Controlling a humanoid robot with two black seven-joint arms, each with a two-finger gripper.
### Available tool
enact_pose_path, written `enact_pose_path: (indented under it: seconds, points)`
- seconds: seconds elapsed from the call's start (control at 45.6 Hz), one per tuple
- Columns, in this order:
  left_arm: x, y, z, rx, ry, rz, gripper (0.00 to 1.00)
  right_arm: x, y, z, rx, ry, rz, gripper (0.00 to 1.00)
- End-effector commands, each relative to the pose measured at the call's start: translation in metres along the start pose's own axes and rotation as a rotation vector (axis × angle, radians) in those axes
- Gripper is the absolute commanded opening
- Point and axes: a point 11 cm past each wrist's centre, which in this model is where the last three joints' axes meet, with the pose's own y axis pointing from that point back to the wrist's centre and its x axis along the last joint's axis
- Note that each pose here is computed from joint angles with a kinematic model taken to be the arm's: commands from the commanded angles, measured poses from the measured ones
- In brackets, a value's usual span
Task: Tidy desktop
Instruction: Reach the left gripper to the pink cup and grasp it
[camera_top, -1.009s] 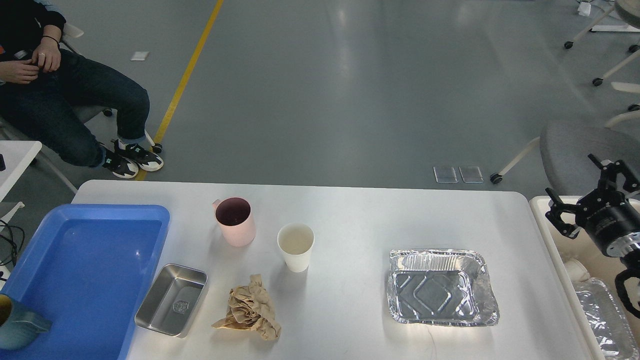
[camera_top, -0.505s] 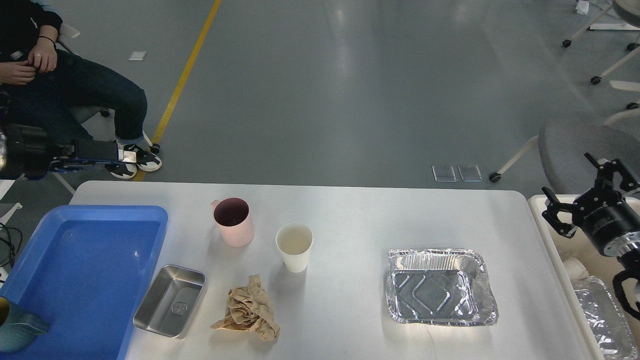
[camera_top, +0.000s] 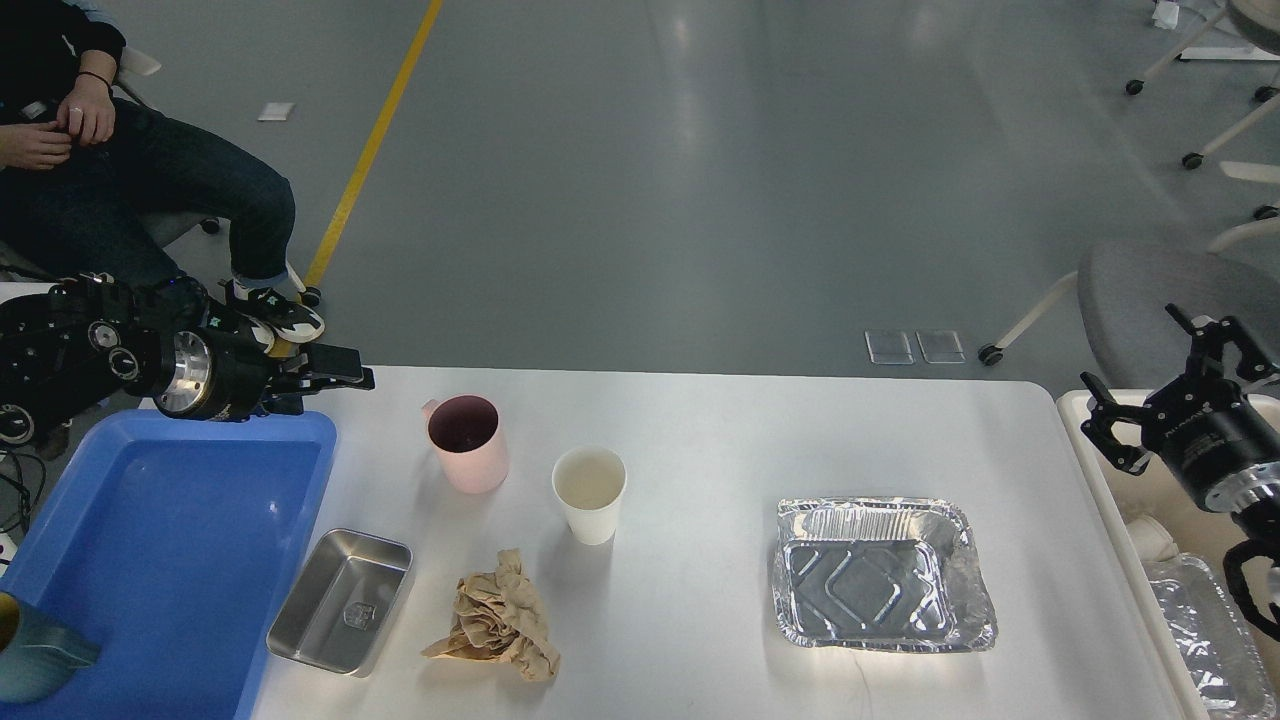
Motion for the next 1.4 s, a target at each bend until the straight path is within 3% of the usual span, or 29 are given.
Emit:
enact_pose_path:
  seconds: [0.0, 0.395, 1.383]
  points:
    - [-0.003, -0.006, -0.003, 0.015, 0.035, 0.019, 0.97, -0.001, 0.000, 0.003, -0.003, -0.006, 0.000, 1.00]
    - [-0.019, -0.045, 0.037, -0.028, 0.020, -0.031, 0.97, -0.002, 0.001, 0.006, -0.009, -0.007, -0.006, 1.00]
    - [-0.052, -0.095, 0.043, -0.023, 0.077, -0.006, 0.97, -0.002, 0.001, 0.004, -0.009, -0.002, -0.005, 1.00]
